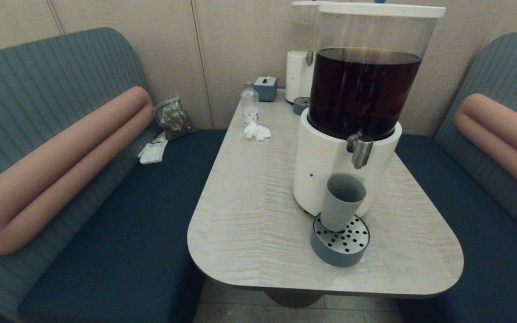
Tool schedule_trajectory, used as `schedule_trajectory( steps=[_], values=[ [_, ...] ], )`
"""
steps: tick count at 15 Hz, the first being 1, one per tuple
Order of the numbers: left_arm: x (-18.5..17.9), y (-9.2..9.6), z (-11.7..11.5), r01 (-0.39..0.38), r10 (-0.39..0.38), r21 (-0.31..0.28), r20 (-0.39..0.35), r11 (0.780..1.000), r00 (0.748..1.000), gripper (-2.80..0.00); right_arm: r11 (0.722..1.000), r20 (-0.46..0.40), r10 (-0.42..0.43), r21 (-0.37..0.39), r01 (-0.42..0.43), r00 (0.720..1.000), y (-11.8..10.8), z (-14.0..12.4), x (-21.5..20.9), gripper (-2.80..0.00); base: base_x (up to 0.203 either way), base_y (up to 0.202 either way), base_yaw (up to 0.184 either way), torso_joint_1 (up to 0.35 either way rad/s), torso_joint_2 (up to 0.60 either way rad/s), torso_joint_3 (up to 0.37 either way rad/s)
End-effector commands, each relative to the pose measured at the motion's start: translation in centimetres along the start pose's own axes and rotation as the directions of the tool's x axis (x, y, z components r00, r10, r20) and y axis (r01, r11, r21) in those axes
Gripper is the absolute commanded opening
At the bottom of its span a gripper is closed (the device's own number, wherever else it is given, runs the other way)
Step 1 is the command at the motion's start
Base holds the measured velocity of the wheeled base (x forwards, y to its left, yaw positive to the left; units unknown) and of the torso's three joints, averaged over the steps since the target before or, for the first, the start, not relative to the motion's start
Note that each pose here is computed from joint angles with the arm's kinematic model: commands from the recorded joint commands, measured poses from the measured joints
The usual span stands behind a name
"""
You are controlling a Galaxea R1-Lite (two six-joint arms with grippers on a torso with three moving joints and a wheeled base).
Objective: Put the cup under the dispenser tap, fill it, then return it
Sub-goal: Place the cup next to the water dispenser
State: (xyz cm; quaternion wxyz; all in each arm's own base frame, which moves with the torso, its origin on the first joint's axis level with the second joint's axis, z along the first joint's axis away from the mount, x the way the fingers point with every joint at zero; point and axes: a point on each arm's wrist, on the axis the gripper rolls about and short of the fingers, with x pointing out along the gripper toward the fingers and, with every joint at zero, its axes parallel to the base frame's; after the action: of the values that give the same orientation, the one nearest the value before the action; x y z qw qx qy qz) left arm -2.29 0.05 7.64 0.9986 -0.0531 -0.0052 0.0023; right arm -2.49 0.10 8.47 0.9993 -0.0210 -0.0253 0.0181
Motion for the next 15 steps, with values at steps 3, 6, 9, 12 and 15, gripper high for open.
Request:
schedule_trajectory(
  steps=[3,6,9,12,15],
  values=[
    [0.01,0.00,0.01,-0.001,0.001,-0.001,-0.001,1.000,1.000,-2.80,0.999,-0.059,-0.029,0.015,0.030,0.998,-0.04,-1.03,0.14,-2.80,0.000,0.000,0.000,0.000,0.00,0.000],
    [0.01,0.00,0.00,0.000,0.000,-0.001,-0.002,1.000,1.000,-2.80,1.000,-0.059,-0.026,0.000,0.026,0.998,-0.02,-1.01,0.16,-2.80,0.000,0.000,0.000,0.000,0.00,0.000],
    [0.01,0.00,0.01,-0.001,0.001,-0.001,-0.001,1.000,1.000,-2.80,0.999,-0.059,-0.027,0.018,0.028,0.998,-0.03,-1.01,0.16,-2.80,0.000,0.000,0.000,0.000,0.00,0.000],
    [0.01,0.00,0.01,0.000,0.000,-0.001,-0.001,1.000,1.000,-2.80,0.999,-0.058,-0.028,0.017,0.029,0.998,-0.03,-1.00,0.16,-2.80,0.000,0.000,0.000,0.000,0.00,0.000],
    [0.01,0.00,0.01,0.000,0.000,-0.003,-0.001,1.000,1.000,-2.80,0.999,-0.059,-0.028,0.018,0.030,0.998,-0.03,-1.01,0.16,-2.80,0.000,0.000,0.000,0.000,0.00,0.000]
  ],
)
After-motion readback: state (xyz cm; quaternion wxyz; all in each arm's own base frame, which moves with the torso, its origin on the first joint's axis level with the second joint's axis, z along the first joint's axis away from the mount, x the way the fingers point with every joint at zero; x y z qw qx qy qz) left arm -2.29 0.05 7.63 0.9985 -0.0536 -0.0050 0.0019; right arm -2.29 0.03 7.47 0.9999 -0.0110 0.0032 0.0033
